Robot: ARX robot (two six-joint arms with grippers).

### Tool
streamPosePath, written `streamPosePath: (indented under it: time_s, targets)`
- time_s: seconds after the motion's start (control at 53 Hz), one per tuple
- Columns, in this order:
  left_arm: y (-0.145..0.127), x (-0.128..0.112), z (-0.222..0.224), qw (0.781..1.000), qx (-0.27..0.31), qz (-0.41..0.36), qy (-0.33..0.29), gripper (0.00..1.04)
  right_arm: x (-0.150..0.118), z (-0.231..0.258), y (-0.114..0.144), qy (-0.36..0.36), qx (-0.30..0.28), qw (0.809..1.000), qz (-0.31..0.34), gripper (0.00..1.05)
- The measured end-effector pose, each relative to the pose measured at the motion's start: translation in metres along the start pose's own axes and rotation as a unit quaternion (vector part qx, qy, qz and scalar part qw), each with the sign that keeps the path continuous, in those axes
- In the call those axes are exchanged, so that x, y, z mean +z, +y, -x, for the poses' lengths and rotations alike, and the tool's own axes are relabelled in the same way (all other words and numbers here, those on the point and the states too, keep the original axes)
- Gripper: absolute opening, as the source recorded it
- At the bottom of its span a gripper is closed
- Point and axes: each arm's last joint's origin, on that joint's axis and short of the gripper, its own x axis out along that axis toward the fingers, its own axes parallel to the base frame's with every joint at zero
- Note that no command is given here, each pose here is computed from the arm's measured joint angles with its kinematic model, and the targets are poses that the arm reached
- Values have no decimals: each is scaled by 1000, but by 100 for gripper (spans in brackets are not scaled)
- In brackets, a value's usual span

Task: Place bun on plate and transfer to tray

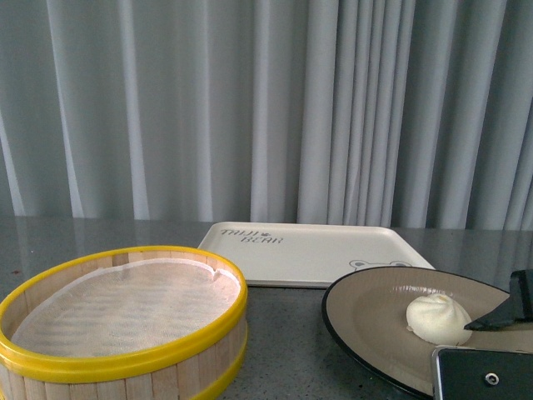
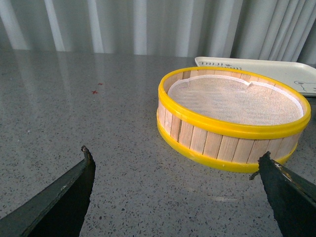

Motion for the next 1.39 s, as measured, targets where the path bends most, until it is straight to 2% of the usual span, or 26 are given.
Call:
streamPosePath:
  time_s: [0.339, 0.396, 0.641, 0.773, 0.999, 1.188, 1.263, 1.395]
  targets:
    - [0, 0, 0, 1000, 0, 0, 0, 98, 1, 3, 19, 19, -5, 1000, -14, 8]
    - [0, 0, 0, 1000, 0, 0, 0, 98, 2, 6, 21, 19, -9, 1000, -9, 3]
    - [0, 0, 0, 1000, 0, 0, 0, 98, 5, 15, 26, 24, -53, 998, -11, 3]
    - [0, 0, 0, 1000, 0, 0, 0, 98, 6, 24, 17, 14, -68, 997, -16, 3]
    - [0, 0, 0, 1000, 0, 0, 0, 98, -12, 32, -29, -10, -54, 998, -20, 3]
    - [0, 0, 0, 1000, 0, 0, 0, 98, -50, 23, -87, -9, -38, 999, 5, 3]
    - [0, 0, 0, 1000, 0, 0, 0, 98, -58, 13, -101, -15, -23, 1000, 15, 3]
    - [0, 0, 0, 1000, 0, 0, 0, 98, -60, -5, -109, -31, 3, 999, 13, 3]
